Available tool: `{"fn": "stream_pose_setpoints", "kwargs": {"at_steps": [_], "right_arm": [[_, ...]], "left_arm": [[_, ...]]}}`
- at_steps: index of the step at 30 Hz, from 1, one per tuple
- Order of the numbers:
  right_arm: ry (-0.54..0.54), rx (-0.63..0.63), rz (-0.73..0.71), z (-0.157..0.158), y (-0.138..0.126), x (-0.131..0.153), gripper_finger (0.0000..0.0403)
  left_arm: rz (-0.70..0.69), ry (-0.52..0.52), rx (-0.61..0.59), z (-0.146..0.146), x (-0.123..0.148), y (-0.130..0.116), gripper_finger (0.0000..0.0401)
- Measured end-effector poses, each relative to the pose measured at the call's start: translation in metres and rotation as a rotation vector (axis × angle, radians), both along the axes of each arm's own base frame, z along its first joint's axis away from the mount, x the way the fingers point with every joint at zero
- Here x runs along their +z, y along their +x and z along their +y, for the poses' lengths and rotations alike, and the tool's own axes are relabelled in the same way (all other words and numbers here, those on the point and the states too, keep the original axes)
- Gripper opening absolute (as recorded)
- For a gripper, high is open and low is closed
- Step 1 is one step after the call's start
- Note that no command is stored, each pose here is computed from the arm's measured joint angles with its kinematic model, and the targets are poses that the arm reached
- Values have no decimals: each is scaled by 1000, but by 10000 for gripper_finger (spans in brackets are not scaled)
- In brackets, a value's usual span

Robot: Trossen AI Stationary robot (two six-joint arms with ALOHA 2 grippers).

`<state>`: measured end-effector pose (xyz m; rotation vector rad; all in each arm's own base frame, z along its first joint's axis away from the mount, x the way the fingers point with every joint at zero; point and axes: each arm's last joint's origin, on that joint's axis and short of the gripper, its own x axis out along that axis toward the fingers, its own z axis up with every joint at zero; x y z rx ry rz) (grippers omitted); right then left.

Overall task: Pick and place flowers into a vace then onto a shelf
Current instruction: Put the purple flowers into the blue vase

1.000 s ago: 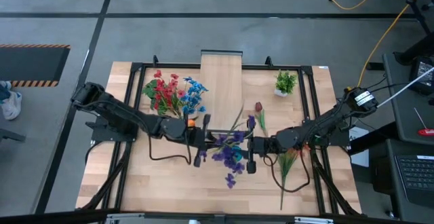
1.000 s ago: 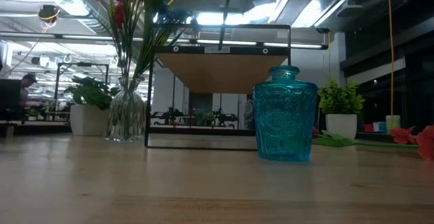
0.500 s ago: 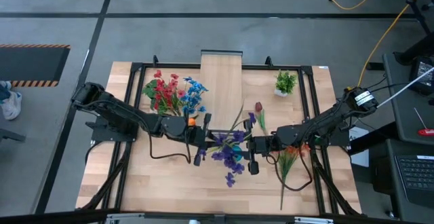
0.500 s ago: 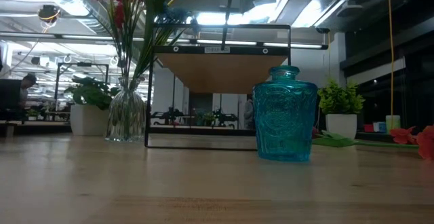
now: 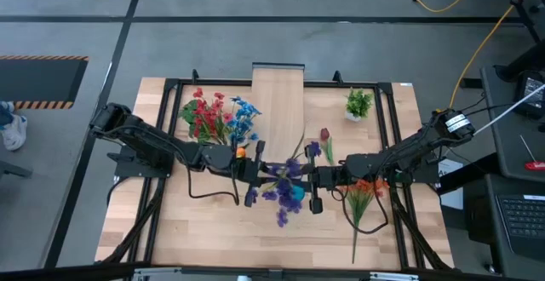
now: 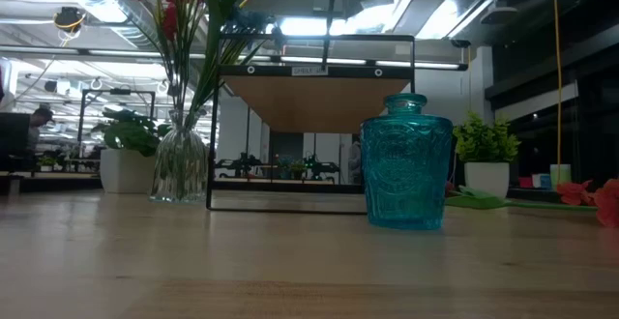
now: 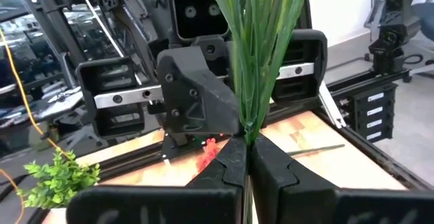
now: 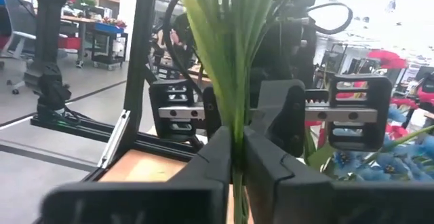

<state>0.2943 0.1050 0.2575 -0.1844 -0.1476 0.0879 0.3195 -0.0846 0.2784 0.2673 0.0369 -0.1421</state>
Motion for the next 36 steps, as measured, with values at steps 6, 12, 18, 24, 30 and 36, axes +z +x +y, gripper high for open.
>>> {"fn": "stream_pose_setpoints", "kwargs": {"at_steps": [6, 12, 18, 24, 30, 36], "right_arm": [[11, 45, 7, 1, 1, -1, 8], [9, 65, 9, 8, -2, -2, 3], [10, 88, 0, 14, -4, -1, 1], [16, 51, -10, 17, -7, 1, 1], [9, -35, -19, 19, -21, 17, 0], [56, -64, 37, 17, -38, 30, 0]], "left_arm": [[10, -5, -5, 0, -1, 0, 9], [20, -3, -23, -7, -2, -2, 45], [2, -13, -57, -19, 5, -11, 97], [54, -42, -19, -28, 11, -24, 135], [121, -19, -21, -37, 14, -41, 142], [169, -7, -14, -44, 20, -60, 99]]}}
